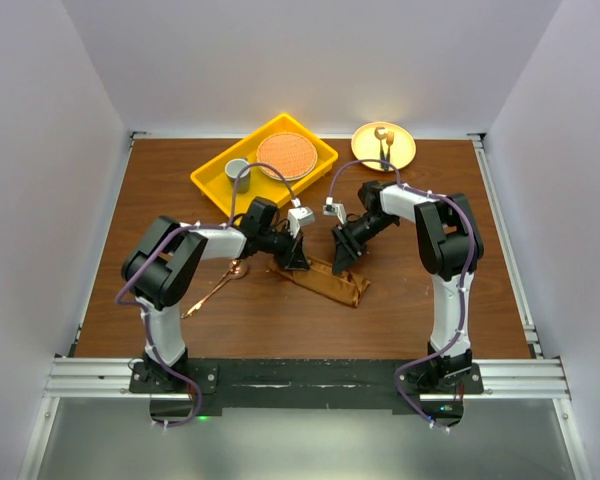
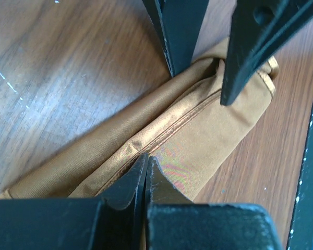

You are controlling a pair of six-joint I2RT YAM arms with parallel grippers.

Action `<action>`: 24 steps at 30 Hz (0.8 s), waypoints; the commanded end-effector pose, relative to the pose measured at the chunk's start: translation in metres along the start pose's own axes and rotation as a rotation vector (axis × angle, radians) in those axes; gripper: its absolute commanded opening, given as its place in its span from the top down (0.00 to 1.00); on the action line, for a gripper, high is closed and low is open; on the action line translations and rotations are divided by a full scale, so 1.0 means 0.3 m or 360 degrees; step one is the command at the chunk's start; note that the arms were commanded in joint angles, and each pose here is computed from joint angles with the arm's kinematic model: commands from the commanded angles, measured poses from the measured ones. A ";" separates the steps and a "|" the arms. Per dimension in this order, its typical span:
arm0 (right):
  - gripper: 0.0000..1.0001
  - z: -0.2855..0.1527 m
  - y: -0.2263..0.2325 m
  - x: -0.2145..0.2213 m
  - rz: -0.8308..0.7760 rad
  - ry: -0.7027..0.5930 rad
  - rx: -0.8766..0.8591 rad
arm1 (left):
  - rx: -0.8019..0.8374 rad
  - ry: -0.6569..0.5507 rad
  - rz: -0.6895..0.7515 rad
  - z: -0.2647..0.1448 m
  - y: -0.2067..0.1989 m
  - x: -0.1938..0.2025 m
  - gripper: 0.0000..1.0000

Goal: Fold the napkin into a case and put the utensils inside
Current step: Pick up the smaller rectangle-folded napkin from the center of the board.

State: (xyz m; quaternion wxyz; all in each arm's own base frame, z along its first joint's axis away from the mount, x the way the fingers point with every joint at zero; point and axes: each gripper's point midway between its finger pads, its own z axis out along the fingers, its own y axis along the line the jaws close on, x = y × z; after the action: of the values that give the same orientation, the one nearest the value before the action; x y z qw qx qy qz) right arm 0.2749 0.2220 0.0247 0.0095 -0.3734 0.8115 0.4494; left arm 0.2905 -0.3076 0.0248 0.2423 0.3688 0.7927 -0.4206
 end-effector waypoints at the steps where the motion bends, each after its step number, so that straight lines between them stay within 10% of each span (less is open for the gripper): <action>1: 0.46 0.020 -0.133 0.100 -0.0008 0.0209 0.0242 | -0.0016 -0.0076 -0.0099 0.010 0.014 -0.022 1.00; 24: 0.39 0.005 -0.115 0.116 0.0004 0.0324 0.0335 | -0.0092 -0.0063 -0.0149 0.011 0.046 -0.001 1.00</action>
State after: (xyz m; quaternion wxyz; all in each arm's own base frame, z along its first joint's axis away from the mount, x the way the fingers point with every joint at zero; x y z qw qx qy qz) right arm 0.2723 0.2110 0.0283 -0.0086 -0.3774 0.8347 0.4010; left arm 0.2941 -0.3099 0.0245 0.2418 0.3332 0.8048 -0.4276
